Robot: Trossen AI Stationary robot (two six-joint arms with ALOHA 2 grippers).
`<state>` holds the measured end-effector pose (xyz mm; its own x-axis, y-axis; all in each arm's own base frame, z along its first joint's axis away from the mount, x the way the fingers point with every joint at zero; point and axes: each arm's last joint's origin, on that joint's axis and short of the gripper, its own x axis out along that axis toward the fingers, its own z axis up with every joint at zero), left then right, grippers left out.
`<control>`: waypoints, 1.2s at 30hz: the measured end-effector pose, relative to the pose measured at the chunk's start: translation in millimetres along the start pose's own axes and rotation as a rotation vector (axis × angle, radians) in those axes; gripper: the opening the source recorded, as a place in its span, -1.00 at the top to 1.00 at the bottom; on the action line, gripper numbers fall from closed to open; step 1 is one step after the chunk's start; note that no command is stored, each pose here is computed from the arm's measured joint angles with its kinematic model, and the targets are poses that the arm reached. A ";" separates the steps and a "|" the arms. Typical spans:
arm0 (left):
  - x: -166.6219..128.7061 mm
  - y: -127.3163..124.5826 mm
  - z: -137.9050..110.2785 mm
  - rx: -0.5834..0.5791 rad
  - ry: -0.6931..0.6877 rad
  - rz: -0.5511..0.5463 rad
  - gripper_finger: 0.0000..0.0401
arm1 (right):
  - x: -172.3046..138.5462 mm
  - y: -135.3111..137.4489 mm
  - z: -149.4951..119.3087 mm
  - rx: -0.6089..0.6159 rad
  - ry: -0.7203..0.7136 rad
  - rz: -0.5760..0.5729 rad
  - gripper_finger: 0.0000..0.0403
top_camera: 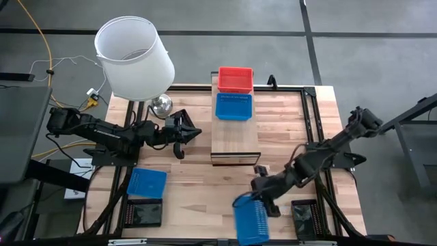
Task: Stack baskets on shelf by color
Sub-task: Stack the right blue bin on top of the blue bin on the shelf
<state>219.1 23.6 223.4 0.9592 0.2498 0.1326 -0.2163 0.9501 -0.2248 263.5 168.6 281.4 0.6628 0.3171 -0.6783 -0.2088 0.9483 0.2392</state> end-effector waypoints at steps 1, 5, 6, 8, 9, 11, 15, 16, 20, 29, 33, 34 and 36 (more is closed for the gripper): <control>0.0 0.0 0.0 0.000 0.000 0.000 1.00 | -4.6 -2.1 8.1 -0.023 -0.045 -0.025 0.99; 0.0 0.0 0.0 0.000 0.000 0.000 1.00 | -22.5 -19.4 37.8 -0.069 -0.247 -0.382 0.99; 0.0 0.0 0.0 0.000 0.000 0.000 1.00 | -27.5 -26.7 43.6 -0.051 -0.293 -0.513 0.99; 0.0 0.0 0.1 0.000 0.000 0.000 1.00 | -39.3 -42.8 53.0 0.037 -0.390 -0.757 0.99; 0.0 -0.1 0.0 0.000 0.001 0.000 1.00 | -45.8 -50.9 56.1 0.082 -0.430 -0.845 0.99; 0.0 -0.2 -0.4 0.001 0.005 -0.002 1.00 | -59.0 -65.7 59.9 0.168 -0.499 -0.954 1.00; 0.0 -0.2 -0.8 0.001 0.010 -0.007 1.00 | -74.7 -97.7 53.5 0.349 -0.583 -1.034 1.00; 0.0 -0.2 -0.8 0.001 0.010 -0.007 1.00 | -77.2 -106.6 49.7 0.399 -0.605 -1.055 1.00; 0.0 -0.2 -0.7 0.001 0.009 -0.006 1.00 | -82.7 -138.6 32.6 0.567 -0.677 -1.121 1.00; 0.0 -0.3 0.0 0.000 0.001 -0.003 1.00 | -75.9 -180.3 20.0 0.695 -0.776 -0.942 1.00; 0.0 -0.3 0.0 0.000 0.001 -0.005 1.00 | -75.2 -181.8 18.0 0.717 -0.783 -0.949 1.00; 0.0 -0.4 0.0 0.000 0.001 -0.006 1.00 | -75.2 -181.7 18.1 0.726 -0.789 -0.943 1.00; 0.0 -0.4 0.0 0.000 0.002 -0.008 1.00 | -75.1 -181.6 17.9 0.750 -0.802 -0.934 1.00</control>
<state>219.2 23.2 223.5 0.9611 0.2421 0.1327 -0.2089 0.9520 -0.2236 264.6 -27.7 301.3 0.6139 -0.7372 -0.2821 0.7725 0.4877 0.4067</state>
